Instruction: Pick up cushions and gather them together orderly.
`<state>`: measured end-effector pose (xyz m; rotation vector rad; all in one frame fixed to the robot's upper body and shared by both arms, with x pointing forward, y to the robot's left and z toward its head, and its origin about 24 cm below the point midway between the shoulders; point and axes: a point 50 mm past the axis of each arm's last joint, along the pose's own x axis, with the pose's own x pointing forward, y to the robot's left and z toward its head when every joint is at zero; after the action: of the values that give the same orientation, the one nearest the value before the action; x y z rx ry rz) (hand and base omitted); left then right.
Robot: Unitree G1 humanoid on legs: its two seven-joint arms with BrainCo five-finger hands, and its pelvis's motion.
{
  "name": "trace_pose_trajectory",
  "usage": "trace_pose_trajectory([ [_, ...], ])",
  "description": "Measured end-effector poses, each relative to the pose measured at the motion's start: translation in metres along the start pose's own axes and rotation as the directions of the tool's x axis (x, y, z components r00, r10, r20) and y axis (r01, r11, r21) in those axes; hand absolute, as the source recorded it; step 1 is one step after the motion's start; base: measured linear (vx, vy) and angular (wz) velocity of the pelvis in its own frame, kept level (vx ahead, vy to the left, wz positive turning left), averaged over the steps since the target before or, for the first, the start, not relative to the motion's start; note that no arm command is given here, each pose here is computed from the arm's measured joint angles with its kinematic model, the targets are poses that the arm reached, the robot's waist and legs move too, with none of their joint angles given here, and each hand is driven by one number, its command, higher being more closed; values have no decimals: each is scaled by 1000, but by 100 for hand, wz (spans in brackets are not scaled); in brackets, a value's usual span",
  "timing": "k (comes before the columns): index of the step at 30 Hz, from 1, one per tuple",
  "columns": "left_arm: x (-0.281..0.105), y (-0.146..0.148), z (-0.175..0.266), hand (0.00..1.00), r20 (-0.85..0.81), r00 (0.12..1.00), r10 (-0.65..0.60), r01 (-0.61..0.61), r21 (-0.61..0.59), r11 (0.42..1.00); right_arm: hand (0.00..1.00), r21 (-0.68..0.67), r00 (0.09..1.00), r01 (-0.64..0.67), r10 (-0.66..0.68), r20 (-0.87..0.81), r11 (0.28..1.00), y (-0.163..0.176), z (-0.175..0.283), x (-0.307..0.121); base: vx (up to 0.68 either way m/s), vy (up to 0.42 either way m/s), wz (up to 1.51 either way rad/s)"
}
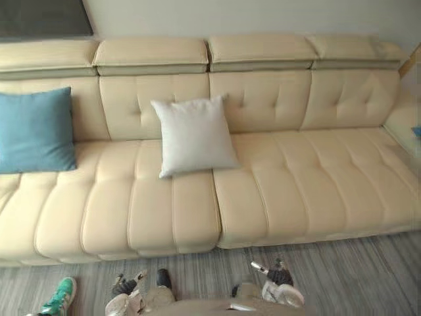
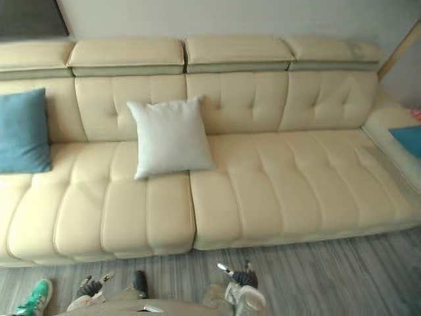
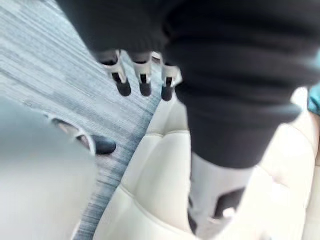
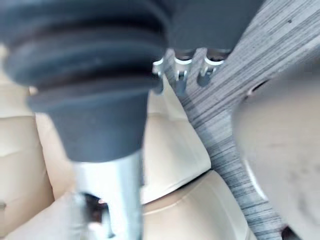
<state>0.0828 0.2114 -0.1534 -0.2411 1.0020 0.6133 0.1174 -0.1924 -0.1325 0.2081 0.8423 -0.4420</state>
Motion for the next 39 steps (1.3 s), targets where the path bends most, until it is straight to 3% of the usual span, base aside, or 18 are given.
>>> trace_pose_trajectory([
  [3,3,11,5,0,11,1000,21,-22,19,1000,0,-21,998,-19,17,-62,1000,6,-13,0,-91,-155,42],
  [9,-1,-2,-16,0,-83,997,-11,17,73,997,0,-84,1000,-8,10,25,996,0,26,18,-302,-115,-9],
  [14,-1,18,-22,0,-108,993,48,-32,143,989,0,-58,1000,1,-2,-21,998,0,13,16,-247,-21,14],
  [26,-1,28,-26,0,-138,988,62,-45,123,991,0,32,971,122,-113,-209,992,-29,-31,5,-158,134,-24],
  [39,-4,27,-39,0,-196,979,47,-17,149,989,0,-20,963,122,-123,-238,992,-32,-33,8,-35,-11,0],
])
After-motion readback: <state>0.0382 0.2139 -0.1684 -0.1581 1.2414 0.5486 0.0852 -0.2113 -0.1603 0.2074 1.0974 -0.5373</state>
